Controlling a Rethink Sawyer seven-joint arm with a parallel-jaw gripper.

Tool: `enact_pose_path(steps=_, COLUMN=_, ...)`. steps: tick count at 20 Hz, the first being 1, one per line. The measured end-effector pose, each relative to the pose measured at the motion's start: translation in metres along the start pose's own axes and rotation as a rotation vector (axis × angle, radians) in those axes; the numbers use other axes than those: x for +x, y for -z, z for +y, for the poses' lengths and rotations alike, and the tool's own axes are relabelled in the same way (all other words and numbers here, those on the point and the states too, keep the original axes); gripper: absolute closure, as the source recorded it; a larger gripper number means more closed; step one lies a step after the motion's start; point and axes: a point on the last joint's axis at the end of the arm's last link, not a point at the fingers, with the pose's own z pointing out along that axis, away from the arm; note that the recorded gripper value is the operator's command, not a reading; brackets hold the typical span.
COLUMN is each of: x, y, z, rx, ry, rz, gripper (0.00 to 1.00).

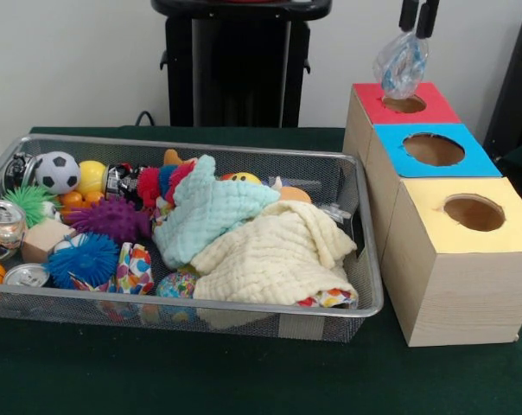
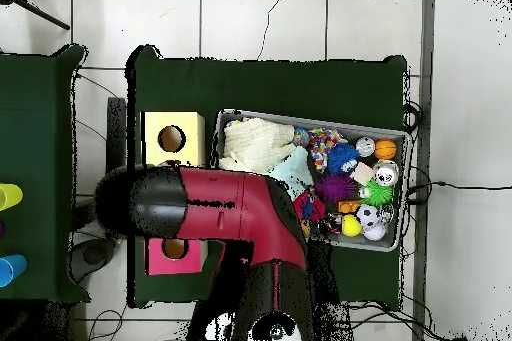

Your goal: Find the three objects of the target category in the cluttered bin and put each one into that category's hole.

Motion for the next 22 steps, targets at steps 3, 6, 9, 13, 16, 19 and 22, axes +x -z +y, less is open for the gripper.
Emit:
enact_pose_path(steps=3, x=0.006, y=-0.009, z=0.005, rx=-0.005, ry=-0.025, rz=-0.003, gripper=1.00)
enact_pose_path(steps=6, x=0.015, y=-0.014, z=0.011, rx=-0.005, ry=-0.051, rz=0.010, gripper=1.00)
enact_pose_path(steps=9, x=0.021, y=-0.015, z=0.015, rx=-0.007, ry=-0.068, rz=0.021, gripper=1.00)
enact_pose_path(steps=13, x=0.033, y=-0.015, z=0.024, rx=-0.018, ry=-0.102, rz=0.042, gripper=1.00)
enact_pose_path(steps=16, x=0.038, y=-0.015, z=0.028, rx=-0.027, ry=-0.123, rz=0.058, gripper=1.00)
enact_pose_path(steps=19, x=0.039, y=-0.017, z=0.028, rx=-0.029, ry=-0.137, rz=0.065, gripper=1.00)
enact_pose_path(steps=22, x=0.039, y=-0.023, z=0.020, rx=0.003, ry=-0.134, rz=0.039, gripper=1.00)
